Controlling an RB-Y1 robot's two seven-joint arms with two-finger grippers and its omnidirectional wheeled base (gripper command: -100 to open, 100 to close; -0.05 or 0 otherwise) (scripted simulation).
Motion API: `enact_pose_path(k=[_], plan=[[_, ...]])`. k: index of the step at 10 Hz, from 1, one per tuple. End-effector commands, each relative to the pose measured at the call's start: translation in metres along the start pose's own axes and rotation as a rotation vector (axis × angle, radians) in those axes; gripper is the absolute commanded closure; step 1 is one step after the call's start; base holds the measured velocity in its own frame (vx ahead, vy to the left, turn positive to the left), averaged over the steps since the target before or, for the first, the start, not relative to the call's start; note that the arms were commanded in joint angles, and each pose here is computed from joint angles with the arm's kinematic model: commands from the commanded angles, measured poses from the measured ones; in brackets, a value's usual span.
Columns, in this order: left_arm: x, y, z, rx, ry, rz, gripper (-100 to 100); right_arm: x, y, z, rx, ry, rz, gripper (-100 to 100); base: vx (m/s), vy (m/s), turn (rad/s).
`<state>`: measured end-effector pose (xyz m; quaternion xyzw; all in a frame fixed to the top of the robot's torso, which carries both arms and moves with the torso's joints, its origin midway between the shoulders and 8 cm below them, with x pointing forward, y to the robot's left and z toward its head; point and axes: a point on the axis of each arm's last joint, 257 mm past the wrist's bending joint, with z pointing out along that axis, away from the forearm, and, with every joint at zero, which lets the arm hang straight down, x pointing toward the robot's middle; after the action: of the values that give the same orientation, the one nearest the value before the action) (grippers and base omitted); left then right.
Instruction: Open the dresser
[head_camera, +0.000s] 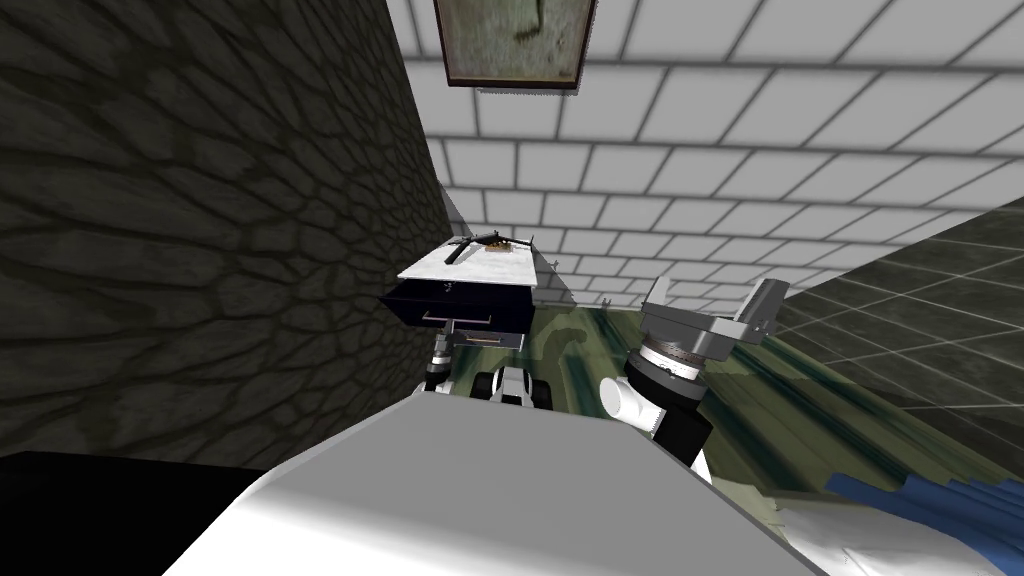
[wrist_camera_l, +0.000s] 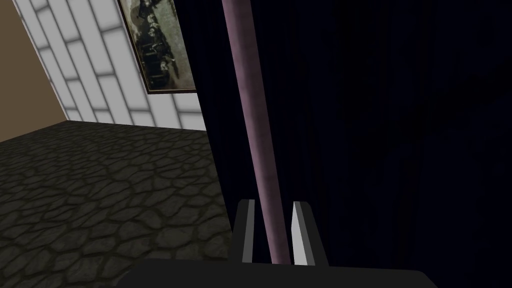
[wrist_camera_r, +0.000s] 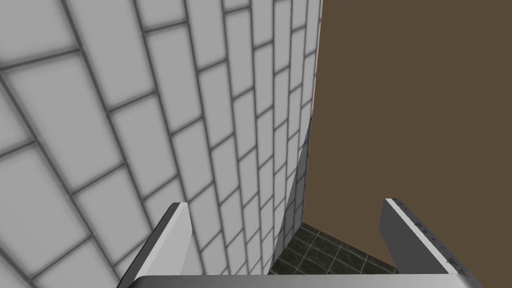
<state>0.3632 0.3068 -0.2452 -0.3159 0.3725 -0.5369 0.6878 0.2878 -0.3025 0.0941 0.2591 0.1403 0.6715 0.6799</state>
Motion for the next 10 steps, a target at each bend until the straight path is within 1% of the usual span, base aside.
enact_pose_path(k=[1,4,5,6,10], plan=[[-0.001,-0.002,-0.003,0.003,0.004,-0.003,100,0.000,0.000,0.000,0.000,0.000,0.000,0,-0.111,-0.013,0.020],[-0.003,-0.012,-0.003,0.029,0.011,-0.007,100,0.000,0.000,0.000,0.000,0.000,0.000,0,-0.207,-0.028,0.032],[-0.009,-0.005,0.010,0.001,0.012,-0.010,-100,0.000,0.000,0.000,0.000,0.000,0.000,0,-0.143,-0.047,0.021],[-0.009,-0.005,0.010,0.001,0.012,-0.010,-100,0.000,0.000,0.000,0.000,0.000,0.000,0,-0.044,-0.034,0.008],[-0.022,-0.006,0.043,0.000,0.013,-0.015,-100,0.000,0.000,0.000,0.000,0.000,0.000,0,-0.034,-0.022,0.003]])
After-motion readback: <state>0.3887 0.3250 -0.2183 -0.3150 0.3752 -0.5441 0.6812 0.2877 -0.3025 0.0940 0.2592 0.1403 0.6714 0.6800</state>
